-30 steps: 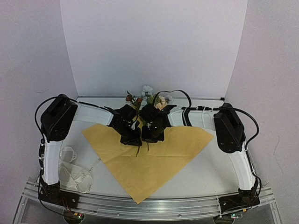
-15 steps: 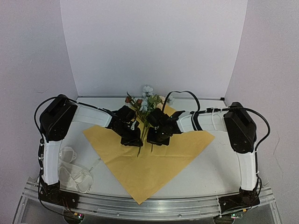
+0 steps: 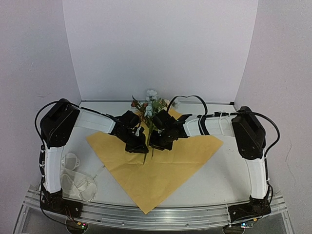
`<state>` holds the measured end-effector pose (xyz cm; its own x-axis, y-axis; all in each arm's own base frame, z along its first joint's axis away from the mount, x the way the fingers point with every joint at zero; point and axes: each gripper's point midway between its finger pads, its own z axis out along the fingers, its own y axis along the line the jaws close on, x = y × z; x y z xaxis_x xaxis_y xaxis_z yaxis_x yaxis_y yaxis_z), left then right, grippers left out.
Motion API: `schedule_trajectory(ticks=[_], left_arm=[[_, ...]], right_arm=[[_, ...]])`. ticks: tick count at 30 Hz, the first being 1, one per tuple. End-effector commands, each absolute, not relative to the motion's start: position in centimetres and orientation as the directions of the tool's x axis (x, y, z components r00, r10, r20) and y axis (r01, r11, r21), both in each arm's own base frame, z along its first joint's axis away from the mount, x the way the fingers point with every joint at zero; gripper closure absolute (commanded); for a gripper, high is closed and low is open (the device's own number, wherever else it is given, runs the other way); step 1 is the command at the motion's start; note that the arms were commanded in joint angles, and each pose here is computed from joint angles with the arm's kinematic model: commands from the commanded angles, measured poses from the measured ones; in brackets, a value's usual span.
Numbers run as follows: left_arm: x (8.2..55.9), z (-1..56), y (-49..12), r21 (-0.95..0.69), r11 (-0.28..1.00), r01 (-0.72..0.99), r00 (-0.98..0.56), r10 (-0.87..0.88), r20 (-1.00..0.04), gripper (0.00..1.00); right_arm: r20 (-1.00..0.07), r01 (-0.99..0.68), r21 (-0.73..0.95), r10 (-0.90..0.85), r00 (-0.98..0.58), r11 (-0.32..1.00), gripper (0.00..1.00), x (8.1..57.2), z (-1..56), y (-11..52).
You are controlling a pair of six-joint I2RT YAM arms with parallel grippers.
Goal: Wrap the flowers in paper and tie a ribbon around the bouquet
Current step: Adjust the fake flower on the flattened wrapping paper.
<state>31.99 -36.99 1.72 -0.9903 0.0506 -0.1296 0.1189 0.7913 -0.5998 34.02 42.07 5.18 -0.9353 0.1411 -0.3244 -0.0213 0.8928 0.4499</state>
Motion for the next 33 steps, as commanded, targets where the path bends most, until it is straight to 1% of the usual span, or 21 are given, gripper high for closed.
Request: schedule_trajectory(ticks=[1, 7, 13, 16, 23, 26, 33], left_arm=[[31.6, 3.0, -36.3, -0.586, 0.802, 0.120, -0.991, 0.060, -0.121, 1.00], [31.7, 4.7, -37.0, -0.619, 0.771, 0.151, -0.986, 0.075, -0.146, 1.00], [31.8, 6.3, -37.6, -0.661, 0.735, 0.150, -0.985, 0.058, -0.160, 1.00], [31.8, 6.9, -37.9, -0.710, 0.692, 0.130, -0.990, 0.045, -0.137, 1.00], [31.6, 6.6, -38.3, -0.745, 0.659, 0.101, -0.994, 0.034, -0.105, 1.00], [31.5, 6.3, -38.3, -0.747, 0.658, 0.091, -0.995, 0.031, -0.094, 0.99], [31.5, 6.4, -38.2, -0.744, 0.662, 0.091, -0.995, 0.026, -0.098, 0.89]], right_arm=[[-0.334, -0.090, 0.512, 0.102, -0.937, 0.855, 1.00, 33.7, 6.1, 44.2], [-0.323, -0.126, 0.517, 0.056, -0.945, 0.846, 1.00, 33.3, 5.3, 44.8], [-0.318, -0.114, 0.529, 0.072, -0.945, 0.841, 1.00, 33.2, 5.1, 44.2], [-0.315, -0.116, 0.545, 0.075, -0.946, 0.831, 1.00, 33.1, 5.2, 44.0], [-0.305, -0.128, 0.597, 0.077, -0.949, 0.792, 0.99, 32.5, 5.4, 44.1], [-0.303, -0.127, 0.600, 0.077, -0.950, 0.790, 0.93, 32.4, 5.4, 44.1], [-0.313, -0.132, 0.602, 0.080, -0.946, 0.788, 0.77, 32.3, 6.2, 43.8]])
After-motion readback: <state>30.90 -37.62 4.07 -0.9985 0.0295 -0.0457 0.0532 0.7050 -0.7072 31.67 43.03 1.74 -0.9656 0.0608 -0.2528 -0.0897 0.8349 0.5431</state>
